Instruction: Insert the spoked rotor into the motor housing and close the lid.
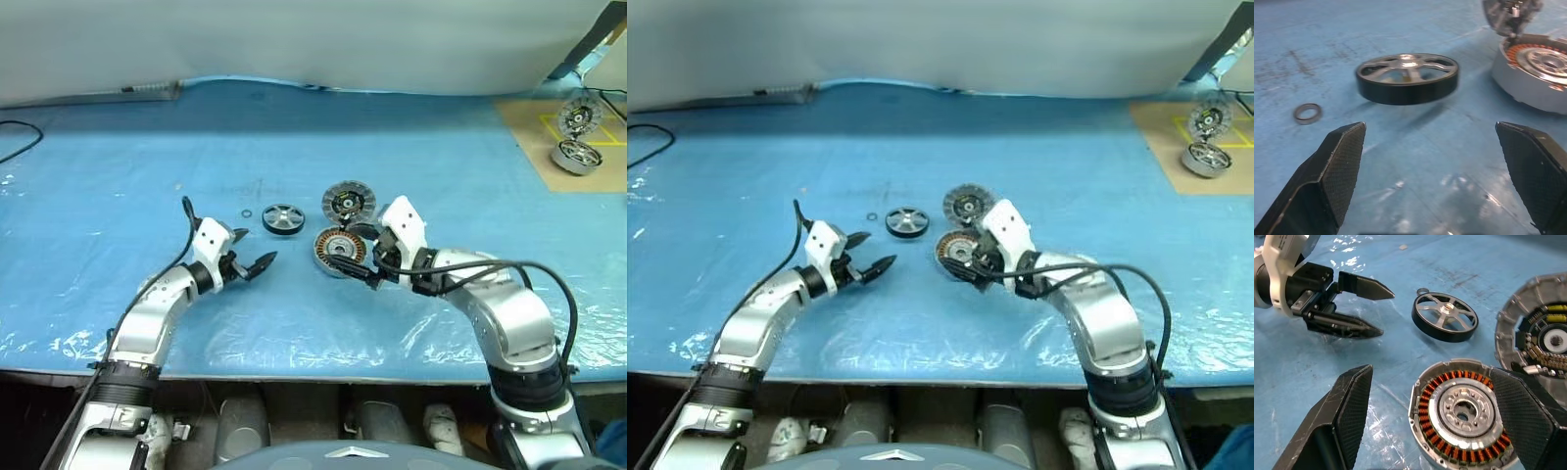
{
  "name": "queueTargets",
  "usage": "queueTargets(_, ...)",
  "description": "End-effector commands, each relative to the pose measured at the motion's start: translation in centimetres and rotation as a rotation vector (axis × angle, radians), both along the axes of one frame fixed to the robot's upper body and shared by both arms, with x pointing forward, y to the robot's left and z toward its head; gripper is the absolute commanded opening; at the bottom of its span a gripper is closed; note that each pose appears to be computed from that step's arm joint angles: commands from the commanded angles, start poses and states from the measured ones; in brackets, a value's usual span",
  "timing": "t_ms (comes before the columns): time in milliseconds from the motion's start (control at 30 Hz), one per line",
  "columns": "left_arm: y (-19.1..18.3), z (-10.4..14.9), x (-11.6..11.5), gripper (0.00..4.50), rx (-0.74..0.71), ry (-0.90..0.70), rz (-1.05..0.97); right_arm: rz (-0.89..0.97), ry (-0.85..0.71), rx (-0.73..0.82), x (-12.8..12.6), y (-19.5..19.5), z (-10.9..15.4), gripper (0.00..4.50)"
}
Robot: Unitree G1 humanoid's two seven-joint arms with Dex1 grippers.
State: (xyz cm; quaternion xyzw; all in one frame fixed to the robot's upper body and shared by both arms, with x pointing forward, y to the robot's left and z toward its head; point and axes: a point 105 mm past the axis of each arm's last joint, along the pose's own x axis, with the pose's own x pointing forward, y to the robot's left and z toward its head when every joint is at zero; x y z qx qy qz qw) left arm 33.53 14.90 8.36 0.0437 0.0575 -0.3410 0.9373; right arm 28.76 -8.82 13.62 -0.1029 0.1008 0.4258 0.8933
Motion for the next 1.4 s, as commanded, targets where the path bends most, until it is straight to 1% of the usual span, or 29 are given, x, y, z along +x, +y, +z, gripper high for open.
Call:
queueTargets(33,1.9,1.3,1.3,4.50,-0.011,-0.013,0.042,-0.037,-0.122,0.033,-0.2,-0.9,-0.1,4.07)
queueTargets(133,3.8,1.2,2.8,4.50,0.009,0.013,0.099,-0.067,-0.123,0.029,-0.5,-1.4,-1.9,4.07)
queueTargets(333,6.3,1.1,5.3,4.50,0.031,0.027,0.185,-0.144,-0.152,0.098,-0.4,-2.4,-2.8,4.07)
queueTargets(433,6.5,1.1,6.3,4.50,0.037,0.027,0.199,-0.187,-0.169,0.086,-0.2,-3.0,-3.4,4.07)
queueTargets(600,5.6,0.9,7.8,4.50,0.080,0.028,0.180,-0.200,-0.172,0.079,-0.3,-3.1,-4.1,4.07)
queueTargets(700,5.0,0.8,8.5,4.50,0.101,0.028,0.173,-0.207,-0.184,0.097,-0.4,-3.1,-3.8,4.07)
queueTargets(800,4.2,0.9,9.0,4.50,0.105,0.031,0.151,-0.200,-0.216,0.147,-0.6,-3.1,-3.1,4.07)
queueTargets(1033,3.0,0.3,9.4,4.50,0.146,0.051,0.113,-0.179,-0.199,0.152,-1.1,-3.5,-3.7,4.07)
queueTargets(1233,2.4,-0.7,9.6,4.50,0.195,0.074,0.126,-0.176,-0.198,0.148,-0.9,-3.3,-3.7,4.07)
queueTargets(1300,2.3,-1.5,9.5,4.14,0.214,0.092,0.134,-0.179,-0.198,0.148,-0.7,-3.3,-3.6,4.09)
queueTargets(1333,2.3,-1.7,9.4,3.88,0.222,0.099,0.136,-0.180,-0.198,0.148,-0.6,-3.3,-3.6,4.09)
queueTargets(1400,2.4,-2.4,9.2,3.22,0.248,0.110,0.142,-0.183,-0.197,0.145,-0.5,-3.4,-3.6,4.09)
